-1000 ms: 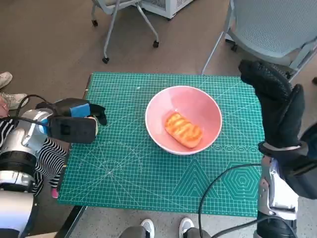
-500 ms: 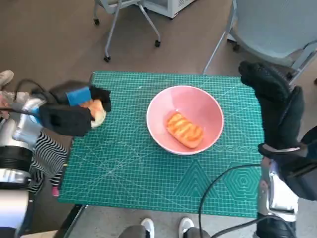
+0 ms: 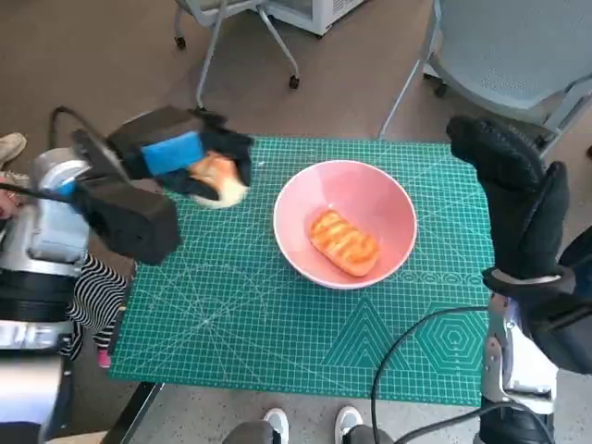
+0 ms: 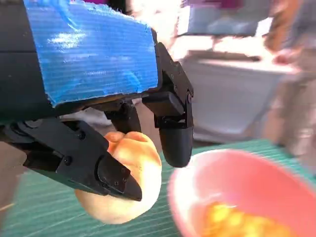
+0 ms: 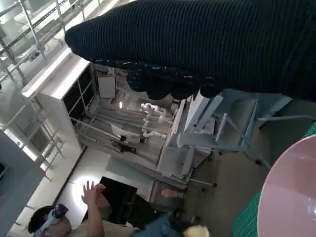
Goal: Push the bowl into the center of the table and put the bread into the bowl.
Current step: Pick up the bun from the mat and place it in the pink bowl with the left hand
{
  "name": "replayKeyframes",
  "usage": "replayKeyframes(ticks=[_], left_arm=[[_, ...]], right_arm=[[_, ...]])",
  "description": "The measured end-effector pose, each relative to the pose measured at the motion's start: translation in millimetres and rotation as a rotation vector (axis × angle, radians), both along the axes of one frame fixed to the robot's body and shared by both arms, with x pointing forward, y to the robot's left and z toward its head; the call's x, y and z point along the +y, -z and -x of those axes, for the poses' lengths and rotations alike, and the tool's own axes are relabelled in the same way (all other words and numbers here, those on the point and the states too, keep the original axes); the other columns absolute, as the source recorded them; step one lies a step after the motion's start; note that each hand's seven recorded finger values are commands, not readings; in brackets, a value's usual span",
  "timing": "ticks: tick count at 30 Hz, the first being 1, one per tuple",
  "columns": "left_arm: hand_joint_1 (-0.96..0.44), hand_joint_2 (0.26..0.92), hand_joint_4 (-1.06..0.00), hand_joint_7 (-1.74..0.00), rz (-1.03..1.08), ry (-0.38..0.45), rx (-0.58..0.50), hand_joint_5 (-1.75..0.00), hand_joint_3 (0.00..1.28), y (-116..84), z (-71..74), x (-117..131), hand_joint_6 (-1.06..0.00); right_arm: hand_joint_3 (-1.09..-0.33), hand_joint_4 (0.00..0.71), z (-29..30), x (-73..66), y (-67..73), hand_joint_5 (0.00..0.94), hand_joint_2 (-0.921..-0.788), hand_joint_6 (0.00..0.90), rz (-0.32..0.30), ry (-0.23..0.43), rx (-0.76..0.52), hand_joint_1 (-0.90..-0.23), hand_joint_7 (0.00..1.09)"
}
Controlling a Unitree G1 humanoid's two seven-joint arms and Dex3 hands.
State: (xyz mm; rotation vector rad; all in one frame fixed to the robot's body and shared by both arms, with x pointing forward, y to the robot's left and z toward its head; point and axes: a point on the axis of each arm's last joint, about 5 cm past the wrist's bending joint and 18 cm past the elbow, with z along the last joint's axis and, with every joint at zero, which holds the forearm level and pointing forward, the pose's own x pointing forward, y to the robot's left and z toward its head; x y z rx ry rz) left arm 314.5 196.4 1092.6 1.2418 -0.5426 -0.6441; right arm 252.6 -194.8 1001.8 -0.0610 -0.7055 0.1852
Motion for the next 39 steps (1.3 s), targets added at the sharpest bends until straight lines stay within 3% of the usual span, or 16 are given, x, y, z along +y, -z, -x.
replayKeyframes(ticks=[15, 23, 25, 27, 28, 30, 31, 35, 39], left_arm=[[0.0, 0.909, -0.82, -1.06, 0.037, 0.201, -0.071, -1.06, 0.01, -18.7, -7.0, -70.7, -0.68], [0.0, 0.92, -0.79, -1.16, 0.014, 0.232, 0.001, -1.06, 0.03, 2.8, -22.2, -94.3, -0.62], [0.0, 0.92, -0.74, -1.22, 0.009, 0.233, 0.032, -1.09, 0.07, 10.2, -25.3, -97.8, -0.58], [0.0, 0.921, -0.6, -1.3, -0.003, 0.227, 0.067, -1.21, 0.15, 17.1, -28.4, -101.0, -0.53], [-0.01, 0.876, -0.5, -1.03, -0.018, 0.22, 0.082, -0.91, 0.15, 20.0, -29.6, -102.4, -0.46], [-0.02, 0.855, -0.49, -0.64, -0.037, 0.201, 0.117, -0.51, 0.11, 24.5, -31.7, -103.8, -0.47], [-0.04, 0.846, -0.43, -0.45, -0.047, 0.189, 0.136, -0.32, 0.08, 26.7, -32.7, -103.8, -0.44], [-0.07, 0.831, -0.29, -0.17, -0.093, 0.123, 0.242, -0.08, 0.05, 30.4, -36.4, -105.2, -0.36], [-0.09, 0.825, -0.19, -0.07, -0.119, 0.081, 0.311, -0.02, 0.03, 31.1, -38.0, -105.8, -0.31]], right_arm=[[-0.694, 0.194, 0.9, -0.7, 0.8, 0.001, -0.921, 0.108, -0.003, 0.004, 0.001, -0.719, 0.53], [-0.693, 0.192, 3.5, -3.4, 1.7, 0.0, -0.921, 0.105, -0.006, 0.019, -0.002, -0.718, 0.53], [-0.693, 0.192, 4.2, -3.9, 1.5, 0.0, -0.921, 0.104, -0.007, 0.022, -0.004, -0.713, 0.53], [-0.693, 0.192, 5.2, -4.4, 1.5, 0.0, -0.921, 0.104, -0.008, 0.026, -0.007, -0.708, 0.53], [-0.693, 0.192, 5.5, -4.5, 1.4, 0.0, -0.921, 0.103, -0.008, 0.027, -0.008, -0.706, 0.53], [-0.694, 0.192, 6.2, -4.5, 1.2, 0.0, -0.921, 0.103, -0.008, 0.028, -0.01, -0.703, 0.53], [-0.694, 0.192, 6.5, -4.5, 1.1, 0.0, -0.921, 0.103, -0.008, 0.029, -0.012, -0.7, 0.53], [-0.697, 0.192, 7.9, -5.4, 1.8, 0.0, -0.921, 0.101, -0.01, 0.039, -0.013, -0.689, 0.53], [-0.701, 0.193, 8.4, -5.8, 2.1, 0.0, -0.921, 0.099, -0.009, 0.046, -0.014, -0.685, 0.53]])
